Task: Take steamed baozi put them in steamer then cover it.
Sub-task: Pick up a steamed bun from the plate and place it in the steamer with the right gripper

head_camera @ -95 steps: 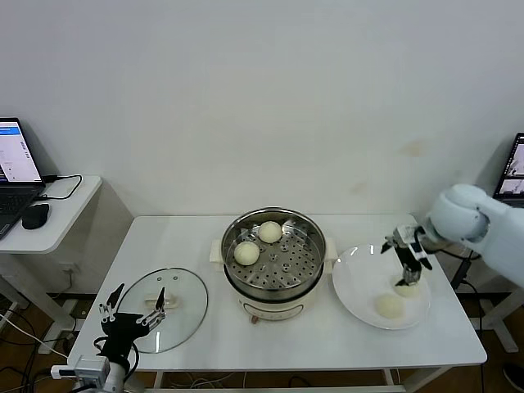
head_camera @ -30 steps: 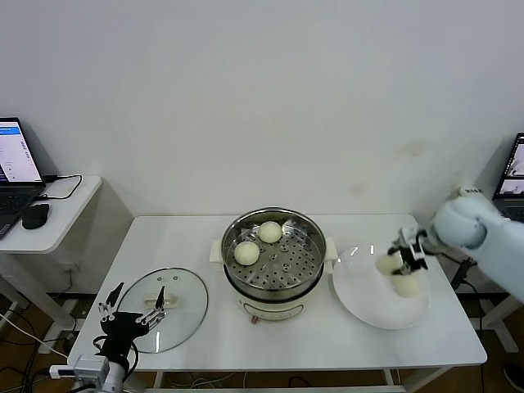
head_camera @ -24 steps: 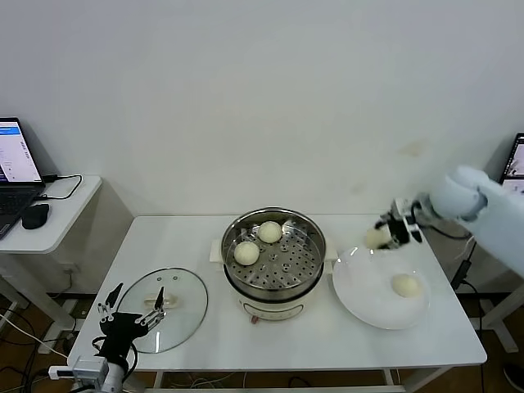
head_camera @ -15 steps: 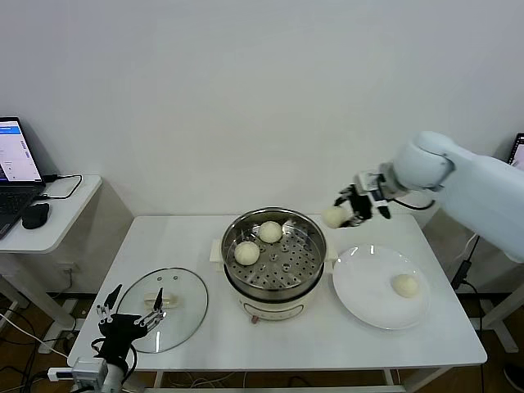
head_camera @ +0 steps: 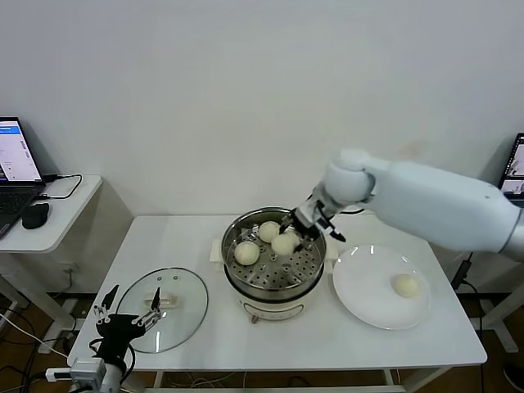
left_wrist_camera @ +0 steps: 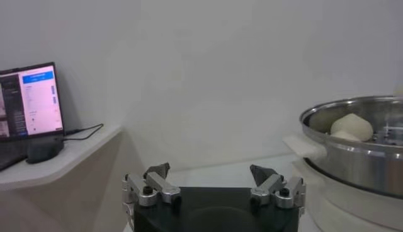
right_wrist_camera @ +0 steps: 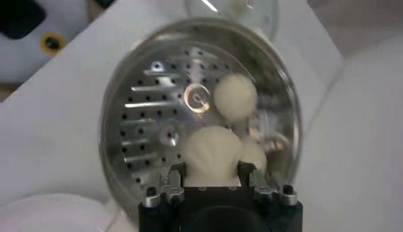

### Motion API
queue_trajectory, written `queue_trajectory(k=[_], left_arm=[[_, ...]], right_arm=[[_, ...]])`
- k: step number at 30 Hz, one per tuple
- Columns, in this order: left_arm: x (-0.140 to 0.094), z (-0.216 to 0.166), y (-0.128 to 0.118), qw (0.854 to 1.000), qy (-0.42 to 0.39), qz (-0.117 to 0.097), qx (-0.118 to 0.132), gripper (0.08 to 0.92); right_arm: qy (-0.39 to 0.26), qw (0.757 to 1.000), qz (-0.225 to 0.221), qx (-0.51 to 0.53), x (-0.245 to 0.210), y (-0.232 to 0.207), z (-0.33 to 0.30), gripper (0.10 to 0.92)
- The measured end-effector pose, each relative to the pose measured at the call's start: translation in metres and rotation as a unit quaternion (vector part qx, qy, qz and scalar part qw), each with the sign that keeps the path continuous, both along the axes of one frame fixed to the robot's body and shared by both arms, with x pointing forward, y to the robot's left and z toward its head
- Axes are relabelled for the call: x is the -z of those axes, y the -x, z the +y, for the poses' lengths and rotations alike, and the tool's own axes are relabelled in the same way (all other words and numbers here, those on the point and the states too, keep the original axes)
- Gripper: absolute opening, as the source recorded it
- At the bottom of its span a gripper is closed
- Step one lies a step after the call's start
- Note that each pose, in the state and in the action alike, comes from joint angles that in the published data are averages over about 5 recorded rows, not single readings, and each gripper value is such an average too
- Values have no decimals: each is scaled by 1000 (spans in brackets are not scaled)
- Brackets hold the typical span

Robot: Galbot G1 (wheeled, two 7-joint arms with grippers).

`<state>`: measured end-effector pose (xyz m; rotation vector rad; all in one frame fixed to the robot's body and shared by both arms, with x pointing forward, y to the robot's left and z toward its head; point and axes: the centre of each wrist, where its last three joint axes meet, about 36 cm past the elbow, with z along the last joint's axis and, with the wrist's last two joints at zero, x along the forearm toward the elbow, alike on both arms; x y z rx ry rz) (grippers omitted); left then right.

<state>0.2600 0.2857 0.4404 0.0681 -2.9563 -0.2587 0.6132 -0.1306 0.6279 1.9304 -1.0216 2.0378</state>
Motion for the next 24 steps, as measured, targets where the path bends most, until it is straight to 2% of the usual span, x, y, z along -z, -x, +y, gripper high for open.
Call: queue_trajectory(k=[15, 18, 24], left_arm=[[-3, -3, 4, 1000, 4, -1, -1, 823], [-3, -3, 4, 1000, 5, -2, -1, 823], [-4, -4, 3, 1000, 6, -5, -1, 823]], right_arm=[[40, 990, -4, -139, 34, 9, 34, 593], [43, 987, -8, -153, 35, 9, 35, 637], [43, 984, -17, -172, 32, 8, 34, 790]])
